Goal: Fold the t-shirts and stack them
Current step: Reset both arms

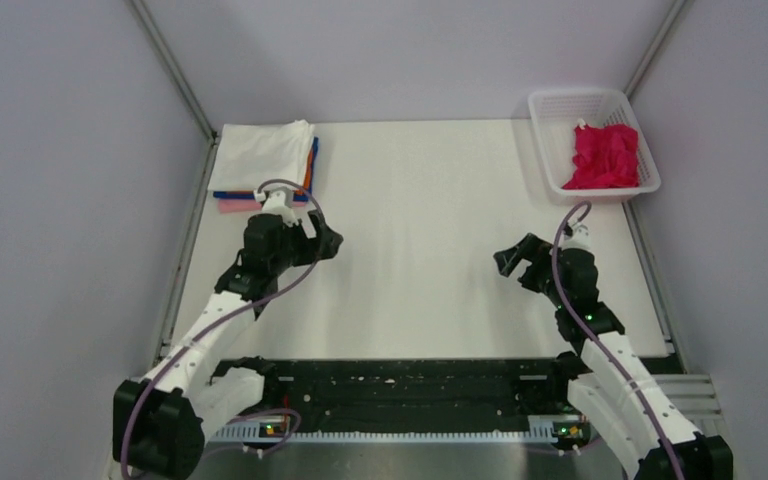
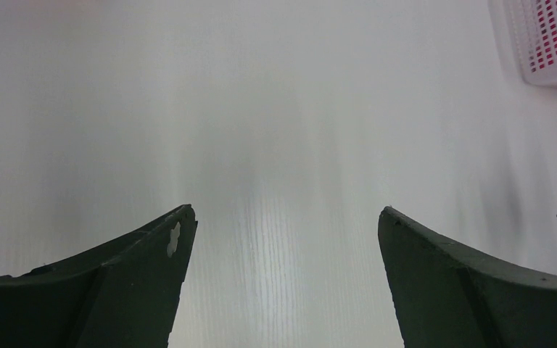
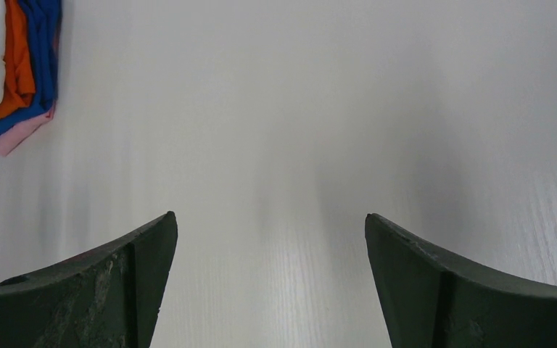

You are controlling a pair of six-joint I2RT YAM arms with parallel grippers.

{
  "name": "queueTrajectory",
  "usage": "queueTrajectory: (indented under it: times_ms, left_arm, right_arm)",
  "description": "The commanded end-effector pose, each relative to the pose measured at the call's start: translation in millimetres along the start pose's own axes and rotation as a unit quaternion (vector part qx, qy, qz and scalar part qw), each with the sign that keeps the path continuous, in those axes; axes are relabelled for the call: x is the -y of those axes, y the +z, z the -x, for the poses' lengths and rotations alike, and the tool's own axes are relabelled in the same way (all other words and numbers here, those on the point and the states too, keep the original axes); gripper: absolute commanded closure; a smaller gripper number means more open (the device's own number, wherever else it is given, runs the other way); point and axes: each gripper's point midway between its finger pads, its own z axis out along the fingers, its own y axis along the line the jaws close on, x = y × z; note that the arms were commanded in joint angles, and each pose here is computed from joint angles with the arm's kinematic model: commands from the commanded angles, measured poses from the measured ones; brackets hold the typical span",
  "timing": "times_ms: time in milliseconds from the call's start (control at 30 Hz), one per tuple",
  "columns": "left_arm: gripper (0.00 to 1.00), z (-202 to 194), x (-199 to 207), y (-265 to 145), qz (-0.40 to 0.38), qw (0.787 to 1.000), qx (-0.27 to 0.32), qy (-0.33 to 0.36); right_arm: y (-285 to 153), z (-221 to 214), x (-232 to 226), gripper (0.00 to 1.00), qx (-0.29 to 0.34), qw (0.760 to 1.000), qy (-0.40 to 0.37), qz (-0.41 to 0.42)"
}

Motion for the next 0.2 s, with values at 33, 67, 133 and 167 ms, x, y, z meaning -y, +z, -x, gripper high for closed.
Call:
queueTrajectory:
  times_ms: [33,67,133,167]
  left_arm:
    - [0.01,38.9,18.2,-17.2,-0.031,0.996,0.087,-0.006]
    - [0.01,39.4,19.3,-18.6,-0.033,0.996,0.085,-0.003]
    - [0.01,38.4,19.0,-20.5,-0.032,0.996,0.083,-0.003]
    - [0.01,38.5,18.8,-21.5,-0.031,0.996,0.085,-0.004]
  right_arm:
    - [-4.4,-0.7,2.5,0.01,0.025,1.0,0.011,0.005]
    - [-5.4,-0.2,3.1,0.01,0.025,1.0,0.01,0.003]
    - [-7.3,2.9,2.7,0.01,0.027,1.0,0.011,-0.002]
    - [-8.5,5.1,1.5,0.01,0.027,1.0,0.011,-0.003]
